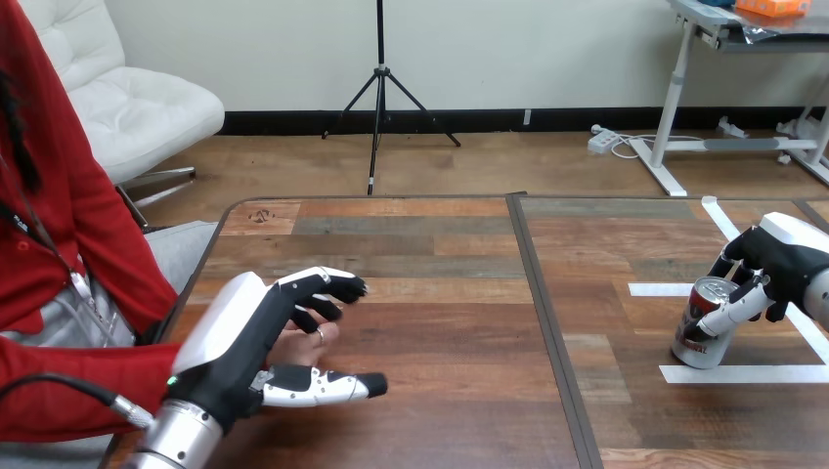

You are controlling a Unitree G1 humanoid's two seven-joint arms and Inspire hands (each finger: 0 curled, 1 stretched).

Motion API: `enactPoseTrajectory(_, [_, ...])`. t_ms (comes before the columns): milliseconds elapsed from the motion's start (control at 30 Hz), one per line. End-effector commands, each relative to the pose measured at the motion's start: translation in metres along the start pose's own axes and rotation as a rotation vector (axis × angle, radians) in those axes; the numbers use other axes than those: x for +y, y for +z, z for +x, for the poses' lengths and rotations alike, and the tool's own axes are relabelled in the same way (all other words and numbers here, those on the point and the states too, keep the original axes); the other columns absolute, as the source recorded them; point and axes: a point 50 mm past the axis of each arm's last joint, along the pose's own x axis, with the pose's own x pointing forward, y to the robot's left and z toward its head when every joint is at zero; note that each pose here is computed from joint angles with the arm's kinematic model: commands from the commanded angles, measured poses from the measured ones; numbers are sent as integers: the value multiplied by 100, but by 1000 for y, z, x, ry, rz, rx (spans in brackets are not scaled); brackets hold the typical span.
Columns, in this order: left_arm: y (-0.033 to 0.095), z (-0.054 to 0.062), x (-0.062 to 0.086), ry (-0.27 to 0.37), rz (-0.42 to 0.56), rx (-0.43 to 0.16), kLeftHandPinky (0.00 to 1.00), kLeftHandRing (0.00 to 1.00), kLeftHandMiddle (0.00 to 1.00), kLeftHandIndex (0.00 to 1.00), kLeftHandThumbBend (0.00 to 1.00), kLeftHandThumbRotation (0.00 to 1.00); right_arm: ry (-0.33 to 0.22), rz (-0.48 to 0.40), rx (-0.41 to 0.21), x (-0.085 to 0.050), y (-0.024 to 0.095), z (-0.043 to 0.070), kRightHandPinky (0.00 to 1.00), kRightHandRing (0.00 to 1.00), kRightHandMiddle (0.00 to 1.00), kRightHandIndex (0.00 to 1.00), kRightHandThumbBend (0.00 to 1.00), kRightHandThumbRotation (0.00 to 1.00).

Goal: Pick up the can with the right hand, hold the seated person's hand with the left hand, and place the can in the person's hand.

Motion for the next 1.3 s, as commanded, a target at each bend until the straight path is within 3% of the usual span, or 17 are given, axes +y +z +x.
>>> enactPoseTrajectory(0, [53,14,57,93,332,-176,63,74,77,75,100,31,-183,94,-216,-58,60,0,36,39,45,49,78,0])
enactPoseTrajectory(400, [51,14,61,78,382,-110,65,76,79,77,100,28,-181,104,-223,-57,61,1,37,40,44,49,78,0])
enactPoseTrajectory(1267, [40,20,62,98,426,-41,60,74,78,75,100,19,-187,93,-208,-58,57,0,37,41,45,48,79,0])
